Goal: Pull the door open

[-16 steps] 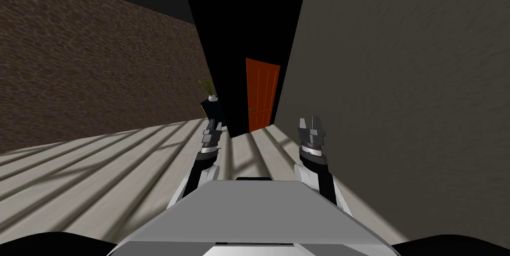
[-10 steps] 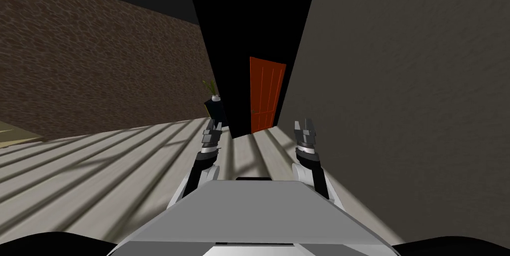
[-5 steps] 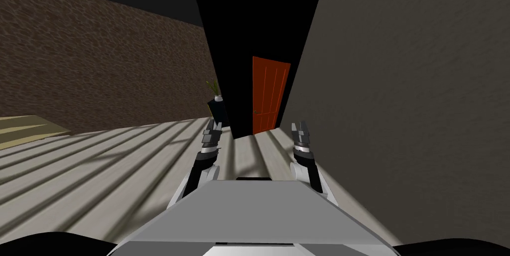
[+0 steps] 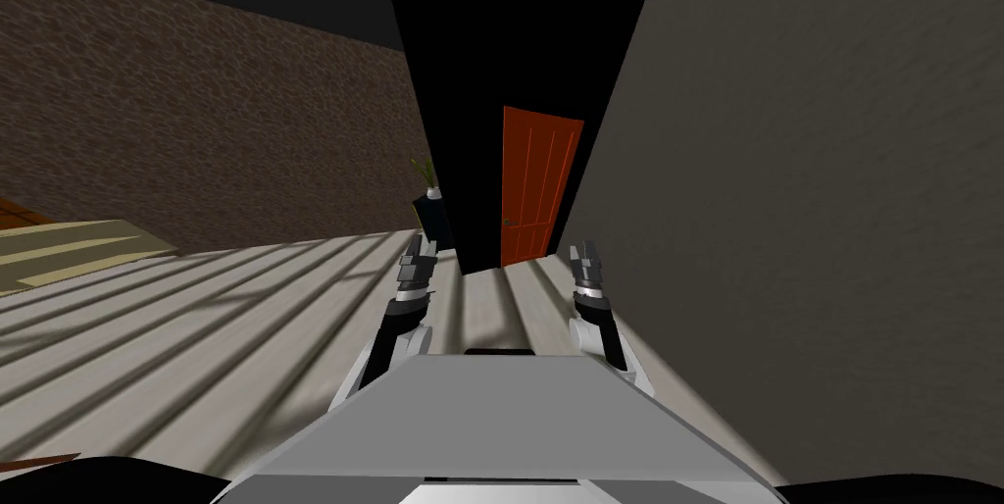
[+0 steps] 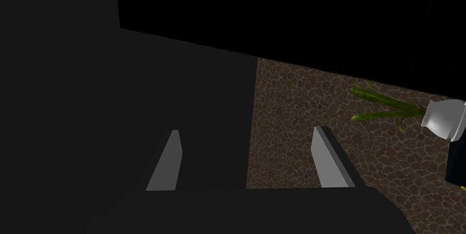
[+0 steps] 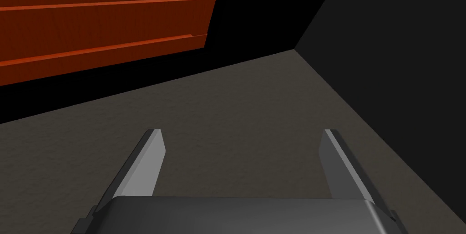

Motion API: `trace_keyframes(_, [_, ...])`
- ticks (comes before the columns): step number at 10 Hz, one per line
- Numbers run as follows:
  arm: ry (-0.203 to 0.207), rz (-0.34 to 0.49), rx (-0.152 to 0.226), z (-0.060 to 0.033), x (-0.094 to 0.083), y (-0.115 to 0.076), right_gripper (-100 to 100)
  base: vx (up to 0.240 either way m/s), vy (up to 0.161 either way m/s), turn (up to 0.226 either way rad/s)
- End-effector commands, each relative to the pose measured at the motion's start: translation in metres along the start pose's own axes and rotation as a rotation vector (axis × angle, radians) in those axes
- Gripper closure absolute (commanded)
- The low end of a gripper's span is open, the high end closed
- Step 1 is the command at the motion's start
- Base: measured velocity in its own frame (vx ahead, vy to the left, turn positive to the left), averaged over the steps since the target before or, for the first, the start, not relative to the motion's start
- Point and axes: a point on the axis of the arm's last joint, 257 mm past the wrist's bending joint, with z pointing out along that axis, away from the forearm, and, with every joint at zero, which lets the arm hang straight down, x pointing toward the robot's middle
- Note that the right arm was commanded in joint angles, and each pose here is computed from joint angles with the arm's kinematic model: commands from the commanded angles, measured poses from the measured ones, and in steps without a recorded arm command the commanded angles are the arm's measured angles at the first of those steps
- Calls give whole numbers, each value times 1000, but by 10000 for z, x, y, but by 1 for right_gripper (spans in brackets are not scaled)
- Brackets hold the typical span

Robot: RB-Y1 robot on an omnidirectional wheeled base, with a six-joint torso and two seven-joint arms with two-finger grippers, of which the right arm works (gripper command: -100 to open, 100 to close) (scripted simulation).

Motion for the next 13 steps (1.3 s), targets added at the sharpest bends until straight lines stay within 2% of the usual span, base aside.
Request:
trace_keyframes(1, [2,3,20,-37,11,-133,-100,95,-15,101])
trace_keyframes(9, [4,19,132,-197,-4,-811,-100,93,-17,101])
trace_keyframes(13, [2,26,193,-310,-22,-1161,-100,100,-21,115])
